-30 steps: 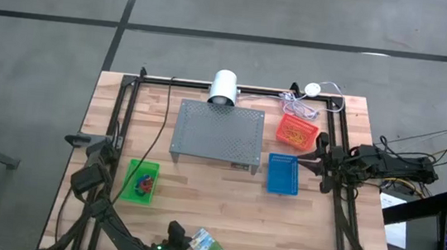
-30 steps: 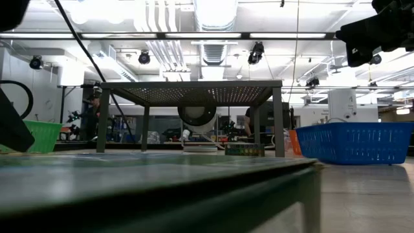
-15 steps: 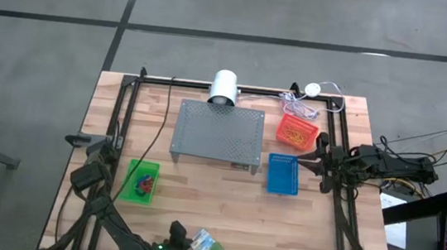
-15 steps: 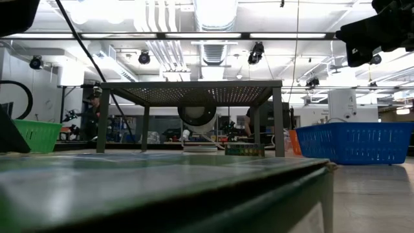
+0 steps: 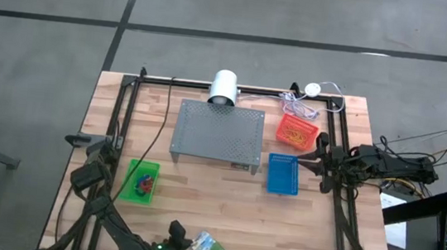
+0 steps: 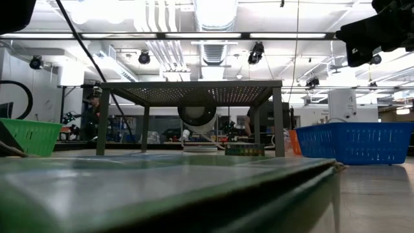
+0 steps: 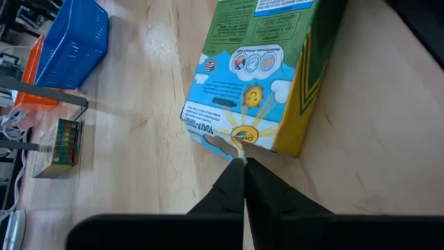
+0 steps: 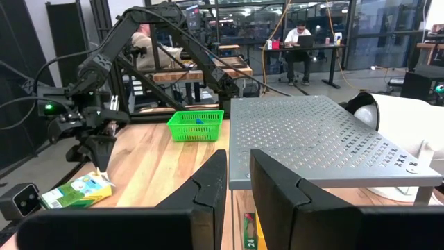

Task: Pick & Place Office Desk Supplies
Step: Put the bottom pack of yellow crayons into the blue bin

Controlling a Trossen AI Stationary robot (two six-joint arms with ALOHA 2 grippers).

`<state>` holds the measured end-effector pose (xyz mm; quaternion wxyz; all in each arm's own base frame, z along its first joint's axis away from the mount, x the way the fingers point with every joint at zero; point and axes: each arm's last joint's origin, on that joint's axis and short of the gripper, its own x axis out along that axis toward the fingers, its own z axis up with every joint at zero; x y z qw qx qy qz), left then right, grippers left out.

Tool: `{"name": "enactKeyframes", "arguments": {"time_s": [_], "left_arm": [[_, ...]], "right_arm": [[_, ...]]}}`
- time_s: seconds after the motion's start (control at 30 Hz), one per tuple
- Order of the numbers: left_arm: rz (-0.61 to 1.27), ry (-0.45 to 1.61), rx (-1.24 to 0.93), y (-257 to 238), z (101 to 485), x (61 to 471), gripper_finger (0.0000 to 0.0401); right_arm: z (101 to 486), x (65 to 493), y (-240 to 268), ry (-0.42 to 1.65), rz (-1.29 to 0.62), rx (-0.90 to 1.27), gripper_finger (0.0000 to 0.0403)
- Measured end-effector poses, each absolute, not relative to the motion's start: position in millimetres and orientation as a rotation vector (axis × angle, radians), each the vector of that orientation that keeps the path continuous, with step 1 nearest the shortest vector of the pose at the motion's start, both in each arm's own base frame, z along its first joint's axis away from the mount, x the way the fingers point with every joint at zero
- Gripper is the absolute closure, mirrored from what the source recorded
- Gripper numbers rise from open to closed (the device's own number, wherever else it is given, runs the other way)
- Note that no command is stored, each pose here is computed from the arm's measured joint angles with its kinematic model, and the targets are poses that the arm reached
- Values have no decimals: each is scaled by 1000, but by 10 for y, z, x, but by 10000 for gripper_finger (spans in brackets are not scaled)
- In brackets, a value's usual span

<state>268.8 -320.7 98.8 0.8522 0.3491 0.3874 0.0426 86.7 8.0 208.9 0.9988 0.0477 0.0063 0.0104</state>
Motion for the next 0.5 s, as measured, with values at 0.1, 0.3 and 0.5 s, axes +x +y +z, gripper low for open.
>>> {"name": "enactKeyframes", "arguments": {"time_s": [0.1, 0.3, 0.5], "left_arm": [[101, 813, 711, -3199, 1013, 2682, 398], [143, 821, 670, -3126, 1031, 2733, 399], [203, 840, 623, -2963, 1037, 2903, 399]], "right_arm": [[2089, 867, 80, 13, 21, 95, 339], [2089, 867, 80, 13, 21, 95, 339], [2089, 867, 80, 13, 21, 95, 339]]}}
